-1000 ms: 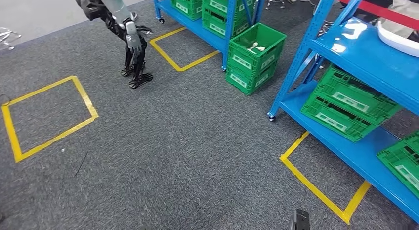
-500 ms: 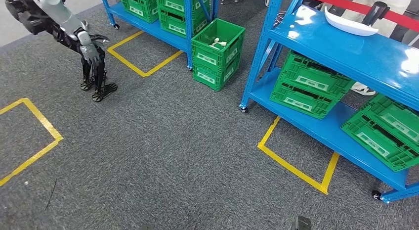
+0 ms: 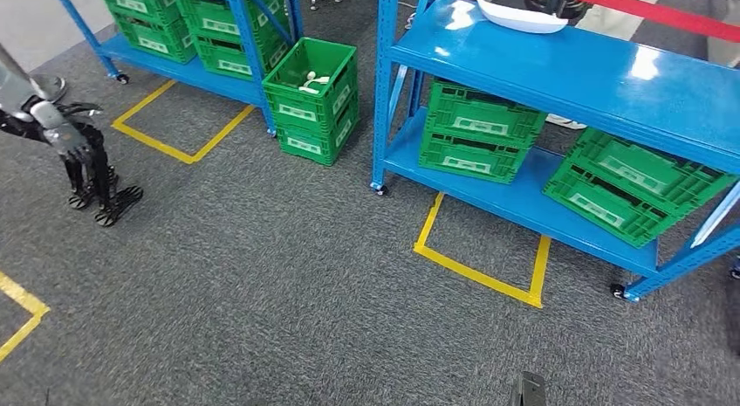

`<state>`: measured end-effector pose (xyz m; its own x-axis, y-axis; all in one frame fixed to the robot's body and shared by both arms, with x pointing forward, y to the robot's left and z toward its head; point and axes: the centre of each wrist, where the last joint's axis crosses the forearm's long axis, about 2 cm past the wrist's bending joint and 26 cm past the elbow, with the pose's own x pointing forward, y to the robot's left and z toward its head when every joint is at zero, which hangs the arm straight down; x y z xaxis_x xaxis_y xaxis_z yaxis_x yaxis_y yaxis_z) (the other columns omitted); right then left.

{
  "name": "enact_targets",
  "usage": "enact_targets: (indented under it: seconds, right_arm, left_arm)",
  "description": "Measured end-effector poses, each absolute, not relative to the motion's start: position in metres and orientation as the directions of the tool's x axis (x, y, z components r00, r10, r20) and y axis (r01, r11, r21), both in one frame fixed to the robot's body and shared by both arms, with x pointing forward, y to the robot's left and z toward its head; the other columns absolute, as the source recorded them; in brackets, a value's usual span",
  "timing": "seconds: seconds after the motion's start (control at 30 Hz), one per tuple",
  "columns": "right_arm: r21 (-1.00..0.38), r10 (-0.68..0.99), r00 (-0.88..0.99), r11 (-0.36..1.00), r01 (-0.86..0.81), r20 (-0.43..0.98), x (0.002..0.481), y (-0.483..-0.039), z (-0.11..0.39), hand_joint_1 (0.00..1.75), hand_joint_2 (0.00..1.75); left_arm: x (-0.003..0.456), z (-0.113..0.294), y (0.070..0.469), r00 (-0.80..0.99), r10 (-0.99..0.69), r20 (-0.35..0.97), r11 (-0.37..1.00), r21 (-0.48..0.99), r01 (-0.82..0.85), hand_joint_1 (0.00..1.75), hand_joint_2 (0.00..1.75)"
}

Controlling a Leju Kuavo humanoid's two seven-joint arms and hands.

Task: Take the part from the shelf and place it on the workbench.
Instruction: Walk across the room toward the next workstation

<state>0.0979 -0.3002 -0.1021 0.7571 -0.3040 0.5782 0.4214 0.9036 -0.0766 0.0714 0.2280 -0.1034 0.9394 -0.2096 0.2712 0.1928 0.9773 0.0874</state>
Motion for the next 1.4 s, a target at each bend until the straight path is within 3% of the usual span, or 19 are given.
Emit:
enact_targets:
  seconds: [1.4]
  right_arm:
    - [-0.074,-0.288,0.763,0.913,0.401,0.579,0.1062,-0.2953,-0.1003,0.0,0.0]
  left_arm:
    - [0.0685,-0.1041,0.2299,0.944,-0.199,0.264,0.98,0.085,0.182,0.0,0.0]
